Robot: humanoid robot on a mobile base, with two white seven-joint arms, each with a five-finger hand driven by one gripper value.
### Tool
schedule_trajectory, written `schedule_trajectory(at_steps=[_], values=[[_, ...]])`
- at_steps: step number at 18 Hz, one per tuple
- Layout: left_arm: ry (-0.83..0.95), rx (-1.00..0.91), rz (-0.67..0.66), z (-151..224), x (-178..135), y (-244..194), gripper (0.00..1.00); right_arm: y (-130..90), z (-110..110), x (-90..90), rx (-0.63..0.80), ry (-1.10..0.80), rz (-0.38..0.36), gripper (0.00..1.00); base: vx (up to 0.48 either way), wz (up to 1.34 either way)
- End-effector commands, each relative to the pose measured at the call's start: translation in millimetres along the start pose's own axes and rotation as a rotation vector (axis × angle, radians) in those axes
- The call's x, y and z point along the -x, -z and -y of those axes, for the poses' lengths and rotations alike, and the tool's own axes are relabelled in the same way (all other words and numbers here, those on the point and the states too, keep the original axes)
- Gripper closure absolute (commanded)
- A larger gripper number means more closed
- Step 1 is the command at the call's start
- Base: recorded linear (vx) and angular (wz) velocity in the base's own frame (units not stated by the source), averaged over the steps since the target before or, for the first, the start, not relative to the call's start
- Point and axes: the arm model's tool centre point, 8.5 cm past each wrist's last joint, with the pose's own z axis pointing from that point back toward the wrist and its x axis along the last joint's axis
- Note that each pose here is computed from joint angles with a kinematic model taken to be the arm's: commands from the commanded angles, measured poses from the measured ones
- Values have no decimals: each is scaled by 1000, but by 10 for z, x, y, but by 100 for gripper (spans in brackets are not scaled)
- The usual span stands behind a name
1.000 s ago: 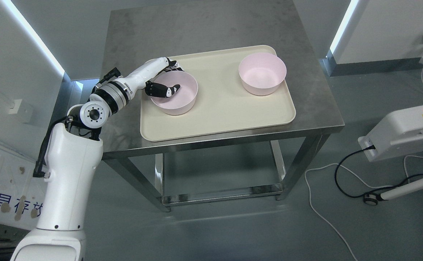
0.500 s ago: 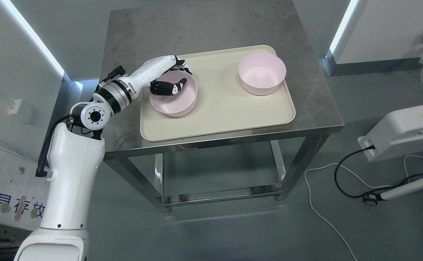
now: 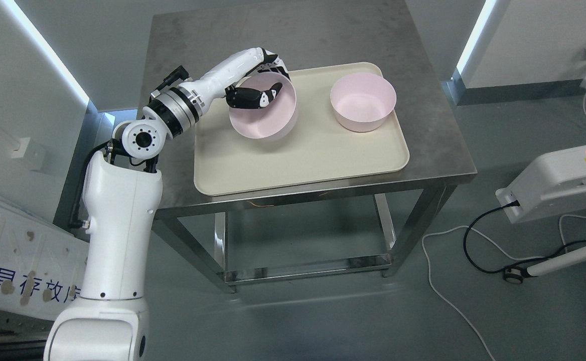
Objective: Stack pink IKEA bowls on left shelf middle
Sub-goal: 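Lift the pink bowl with the left hand and carry it over the other bowl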
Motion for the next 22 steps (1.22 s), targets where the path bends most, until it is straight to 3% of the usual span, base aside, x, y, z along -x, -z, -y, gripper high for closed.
schedule_trajectory(at_steps=[1,4,8,12,18,22], values=[[58,122,247,5,-1111,746,99,-6,110,-20,17,-3,2,0,0,0],[142,273,309,346,-1563,1111,99,-6,110,-20,17,-3,2,0,0,0],[205,335,288,732,-1636,1356,98,-6,110,-20,17,-3,2,0,0,0],[198,333,165,897,-1222,1413,97,-6,110,-20,17,-3,2,0,0,0],[113,246,-1,581,-666,1376,96,-6,110,-20,17,-3,2,0,0,0],[64,202,-55,448,-457,1328,96,-6,110,-20,17,-3,2,0,0,0]])
